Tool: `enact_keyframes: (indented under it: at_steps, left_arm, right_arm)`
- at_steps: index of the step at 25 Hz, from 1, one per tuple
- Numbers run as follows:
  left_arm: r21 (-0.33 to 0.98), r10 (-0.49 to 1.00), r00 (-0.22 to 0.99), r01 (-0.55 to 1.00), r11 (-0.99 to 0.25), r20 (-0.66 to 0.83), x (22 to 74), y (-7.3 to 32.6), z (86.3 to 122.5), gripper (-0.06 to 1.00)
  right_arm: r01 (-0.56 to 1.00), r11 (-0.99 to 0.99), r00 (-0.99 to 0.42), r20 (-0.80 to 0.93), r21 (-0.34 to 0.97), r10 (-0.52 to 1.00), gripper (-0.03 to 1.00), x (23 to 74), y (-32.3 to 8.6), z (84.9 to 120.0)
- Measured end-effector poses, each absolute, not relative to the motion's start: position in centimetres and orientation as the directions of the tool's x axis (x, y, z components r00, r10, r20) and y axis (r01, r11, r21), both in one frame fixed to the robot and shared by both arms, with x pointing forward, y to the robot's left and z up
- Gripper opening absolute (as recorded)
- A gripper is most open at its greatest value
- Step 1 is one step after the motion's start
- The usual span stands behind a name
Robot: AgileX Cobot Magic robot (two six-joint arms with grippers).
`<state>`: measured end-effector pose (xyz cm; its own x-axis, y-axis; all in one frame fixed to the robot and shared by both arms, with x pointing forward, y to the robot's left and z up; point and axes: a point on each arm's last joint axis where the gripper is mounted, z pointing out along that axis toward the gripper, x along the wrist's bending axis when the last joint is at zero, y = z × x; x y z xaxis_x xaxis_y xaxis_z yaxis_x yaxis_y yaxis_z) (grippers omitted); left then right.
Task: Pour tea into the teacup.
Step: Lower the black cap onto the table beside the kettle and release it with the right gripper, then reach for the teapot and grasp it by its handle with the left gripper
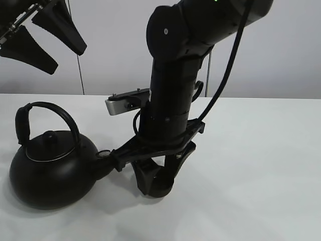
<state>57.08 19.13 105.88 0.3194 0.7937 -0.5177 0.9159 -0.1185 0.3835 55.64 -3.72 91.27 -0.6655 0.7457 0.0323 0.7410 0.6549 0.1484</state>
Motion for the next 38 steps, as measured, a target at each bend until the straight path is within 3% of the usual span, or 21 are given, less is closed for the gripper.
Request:
enact_keyframes:
  at_steps: [16, 23, 30, 38]
  left_arm:
    - [0.383, 0.794, 0.319, 0.916, -0.118, -0.518, 57.1, 19.1, 105.9, 0.48]
    - [0.383, 0.794, 0.319, 0.916, -0.118, -0.518, 57.1, 19.1, 105.9, 0.48]
    - [0.383, 0.794, 0.319, 0.916, -0.118, -0.518, 57.1, 19.1, 105.9, 0.48]
    - [0.383, 0.794, 0.319, 0.916, -0.118, -0.518, 57.1, 19.1, 105.9, 0.48]
  right_arm:
    - [0.761, 0.633, -0.643, 0.036, 0.146, 0.765, 0.42, 55.7, -3.7, 90.8]
    - [0.79, 0.567, -0.59, 0.038, 0.233, 0.807, 0.42, 56.9, -5.6, 94.5]
    - [0.86, 0.427, -0.442, -0.009, 0.28, 0.897, 0.42, 60.0, -11.6, 97.0]
    - [0.946, 0.234, -0.206, -0.141, 0.226, 0.968, 0.42, 63.0, -23.3, 97.9]
